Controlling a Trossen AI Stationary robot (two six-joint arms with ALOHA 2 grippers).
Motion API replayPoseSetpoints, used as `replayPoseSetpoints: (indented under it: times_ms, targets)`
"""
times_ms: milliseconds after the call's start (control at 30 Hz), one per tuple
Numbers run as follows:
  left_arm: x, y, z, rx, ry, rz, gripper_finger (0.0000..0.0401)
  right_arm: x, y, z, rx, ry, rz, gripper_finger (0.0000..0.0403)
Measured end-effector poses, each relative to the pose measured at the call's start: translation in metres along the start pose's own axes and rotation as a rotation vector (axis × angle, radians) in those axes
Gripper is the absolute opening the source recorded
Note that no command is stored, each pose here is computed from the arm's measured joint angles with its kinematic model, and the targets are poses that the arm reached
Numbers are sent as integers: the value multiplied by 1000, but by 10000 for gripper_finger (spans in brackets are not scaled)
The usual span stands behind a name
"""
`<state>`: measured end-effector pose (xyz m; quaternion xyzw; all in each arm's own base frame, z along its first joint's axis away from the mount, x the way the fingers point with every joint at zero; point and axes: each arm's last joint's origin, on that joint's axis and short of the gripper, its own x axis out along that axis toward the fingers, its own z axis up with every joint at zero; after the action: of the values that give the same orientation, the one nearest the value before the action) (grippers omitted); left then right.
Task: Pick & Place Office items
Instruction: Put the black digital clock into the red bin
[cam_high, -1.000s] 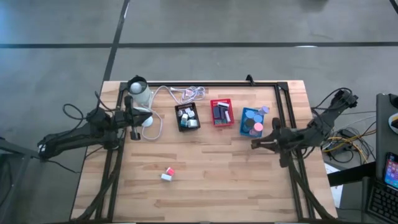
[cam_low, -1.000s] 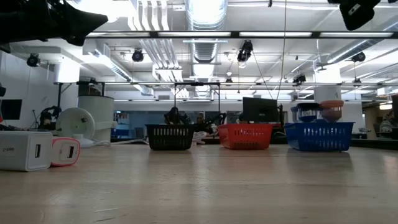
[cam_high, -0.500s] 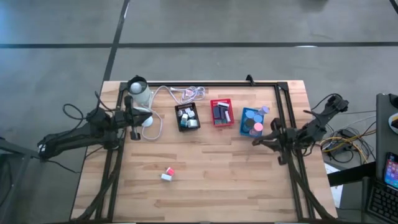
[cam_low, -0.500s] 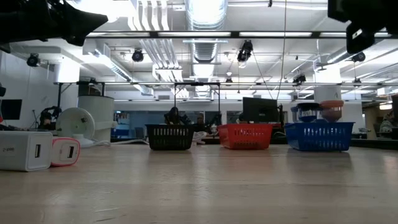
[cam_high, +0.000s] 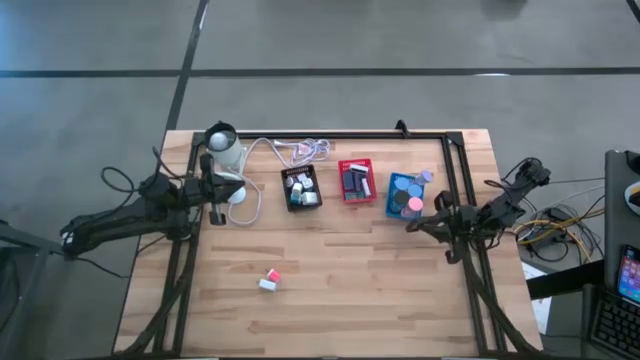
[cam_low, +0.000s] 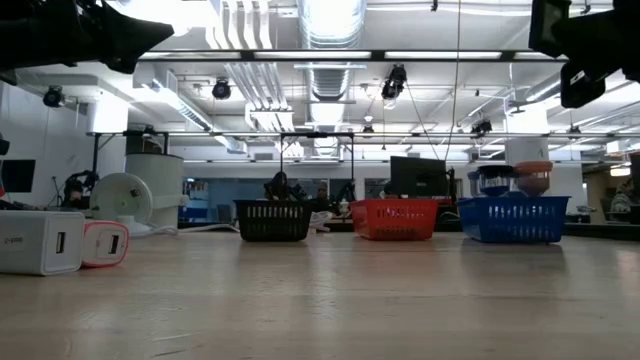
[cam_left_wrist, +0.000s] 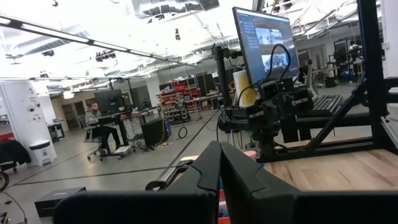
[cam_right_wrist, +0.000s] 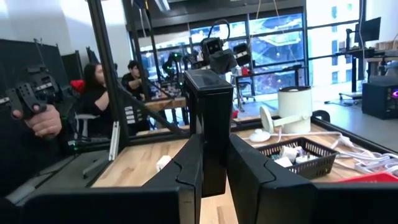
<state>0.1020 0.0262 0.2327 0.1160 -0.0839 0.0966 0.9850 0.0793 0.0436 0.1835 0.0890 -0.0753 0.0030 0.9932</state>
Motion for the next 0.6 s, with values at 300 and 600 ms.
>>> replayPoseSetpoints:
  times_ms: [300, 600]
  targets:
    - [0, 0, 0, 0, 1, 0, 14, 0, 0, 1, 5, -5, 0, 45]
    - [0, 0, 0, 5, 0, 0, 14, 9, 6, 50, -47, 20, -135, 45]
